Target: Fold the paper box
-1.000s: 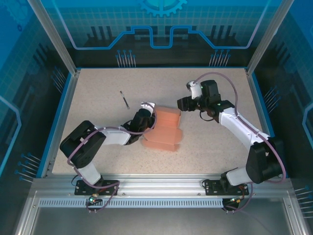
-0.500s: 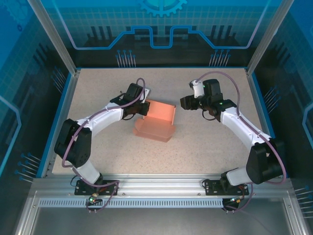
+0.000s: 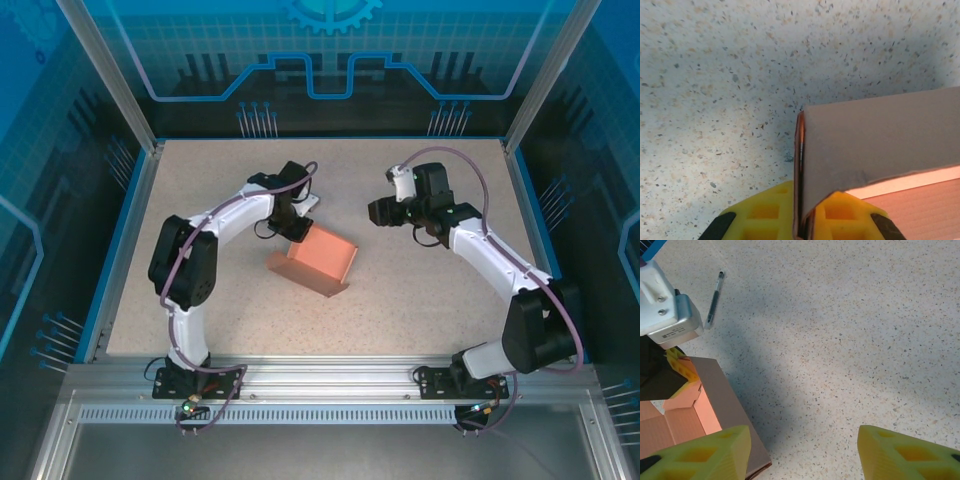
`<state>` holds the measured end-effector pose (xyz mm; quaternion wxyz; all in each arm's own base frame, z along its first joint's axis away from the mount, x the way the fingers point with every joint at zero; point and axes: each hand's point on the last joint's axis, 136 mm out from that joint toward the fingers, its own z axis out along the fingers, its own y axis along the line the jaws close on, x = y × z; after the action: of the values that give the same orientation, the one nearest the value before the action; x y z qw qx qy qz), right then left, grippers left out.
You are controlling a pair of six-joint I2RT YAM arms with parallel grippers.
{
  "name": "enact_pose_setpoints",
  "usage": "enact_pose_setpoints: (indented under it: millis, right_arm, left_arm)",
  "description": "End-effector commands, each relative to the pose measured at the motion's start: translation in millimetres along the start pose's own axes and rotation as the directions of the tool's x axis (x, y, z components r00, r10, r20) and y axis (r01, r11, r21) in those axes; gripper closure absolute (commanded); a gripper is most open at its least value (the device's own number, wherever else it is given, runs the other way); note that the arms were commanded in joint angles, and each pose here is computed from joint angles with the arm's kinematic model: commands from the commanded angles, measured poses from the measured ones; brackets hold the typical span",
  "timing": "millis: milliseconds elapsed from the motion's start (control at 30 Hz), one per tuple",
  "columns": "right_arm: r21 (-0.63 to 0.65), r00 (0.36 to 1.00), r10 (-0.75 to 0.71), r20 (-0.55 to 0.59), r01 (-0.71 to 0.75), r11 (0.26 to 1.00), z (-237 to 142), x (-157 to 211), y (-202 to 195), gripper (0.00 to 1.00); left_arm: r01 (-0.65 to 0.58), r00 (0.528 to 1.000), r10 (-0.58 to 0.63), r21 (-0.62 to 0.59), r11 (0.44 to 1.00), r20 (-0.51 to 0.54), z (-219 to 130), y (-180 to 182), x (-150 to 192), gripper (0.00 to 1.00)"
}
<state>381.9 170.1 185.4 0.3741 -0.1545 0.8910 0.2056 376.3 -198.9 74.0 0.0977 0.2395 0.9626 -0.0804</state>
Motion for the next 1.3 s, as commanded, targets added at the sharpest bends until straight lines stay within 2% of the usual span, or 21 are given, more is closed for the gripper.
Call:
enact_pose_setpoints:
  millis: [0,267,567,867,1133,1267]
  right_arm:
    - [0.001,0.999,0.005,-0.039,-0.005,1.000,8,11,2,0.40]
    - [0.003,0.998,0.001,-0.069,-0.001,1.000,15,19,4,0.40]
    - [0.020,0.994,-0.003,-0.111,0.006,1.000,23,31,0,0.40]
    - [0.010,0.988,-0.012,-0.154,0.014,1.000,33,41,2,0.40]
    - [0.009,0.979,-0.004,-0.202,0.006,1.000,50,52,-4,0.39]
    - [-0.052,0.970,-0.016,-0.241,0.003,0.999,70,56,5,0.39]
  left_arm:
    - [-0.024,0.993,0.031,0.054,0.998,-0.115,4,-5,14,1.00]
    - [-0.024,0.989,0.038,0.097,0.995,-0.144,19,-10,-2,0.93]
    - [-0.031,0.990,0.050,0.140,0.990,-0.132,26,-16,-21,0.69]
    - [-0.038,0.990,0.057,0.147,0.988,-0.127,33,-15,-29,0.61]
    - [-0.046,0.999,0.045,0.156,0.987,0.007,5,-17,-57,0.46]
    - [-0.040,0.993,0.022,0.162,0.986,0.114,-20,-16,-75,0.40]
